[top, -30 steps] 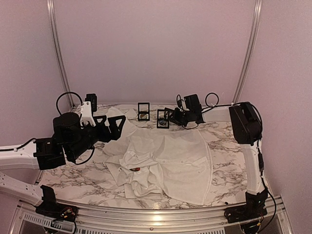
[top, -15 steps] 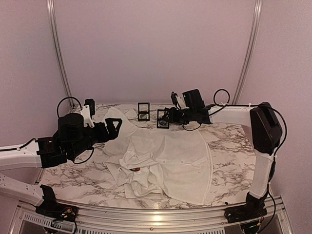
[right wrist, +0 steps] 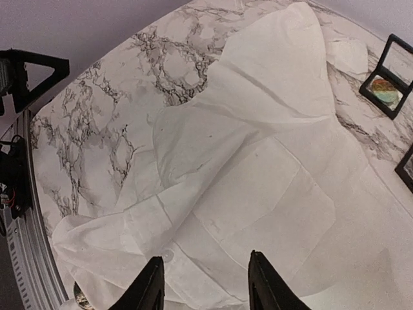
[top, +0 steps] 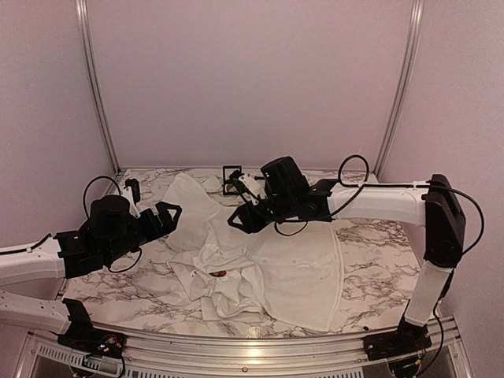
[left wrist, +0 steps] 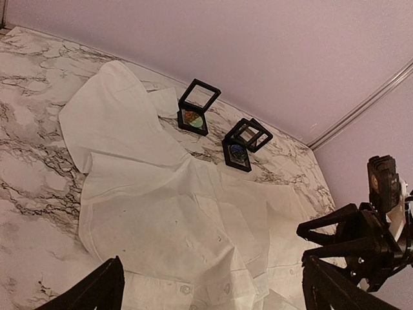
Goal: Remove the brooch from the garment
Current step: Pick up the flattened clothing from the center of the board.
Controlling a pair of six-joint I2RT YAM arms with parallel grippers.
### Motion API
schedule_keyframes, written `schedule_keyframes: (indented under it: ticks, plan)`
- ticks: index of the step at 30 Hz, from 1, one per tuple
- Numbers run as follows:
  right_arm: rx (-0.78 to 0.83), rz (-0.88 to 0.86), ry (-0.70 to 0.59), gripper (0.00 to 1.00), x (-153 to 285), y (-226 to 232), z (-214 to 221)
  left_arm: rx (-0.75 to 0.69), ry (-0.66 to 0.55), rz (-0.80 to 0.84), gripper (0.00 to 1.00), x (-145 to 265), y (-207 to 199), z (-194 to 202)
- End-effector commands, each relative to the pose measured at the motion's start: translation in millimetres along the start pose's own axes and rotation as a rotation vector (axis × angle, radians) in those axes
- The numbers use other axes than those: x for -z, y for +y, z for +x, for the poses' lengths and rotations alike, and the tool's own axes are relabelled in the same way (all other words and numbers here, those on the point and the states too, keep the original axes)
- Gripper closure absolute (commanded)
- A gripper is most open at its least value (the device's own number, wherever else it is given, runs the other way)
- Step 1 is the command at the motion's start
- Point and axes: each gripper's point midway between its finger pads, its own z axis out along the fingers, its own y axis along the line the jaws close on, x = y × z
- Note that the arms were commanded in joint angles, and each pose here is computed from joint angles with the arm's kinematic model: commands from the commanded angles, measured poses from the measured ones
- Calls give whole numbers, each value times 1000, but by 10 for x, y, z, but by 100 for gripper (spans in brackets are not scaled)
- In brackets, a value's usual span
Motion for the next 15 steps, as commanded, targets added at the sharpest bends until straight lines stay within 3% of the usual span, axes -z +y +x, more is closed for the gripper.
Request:
schedule_keyframes:
  ticks: [1, 15]
  plan:
    - [149, -14, 81, 56, 73, 287, 254, 31, 17, -5, 1, 26, 65, 21]
    - [415, 68, 200, 53, 154, 567, 766, 34, 31, -5, 1, -14, 85, 27]
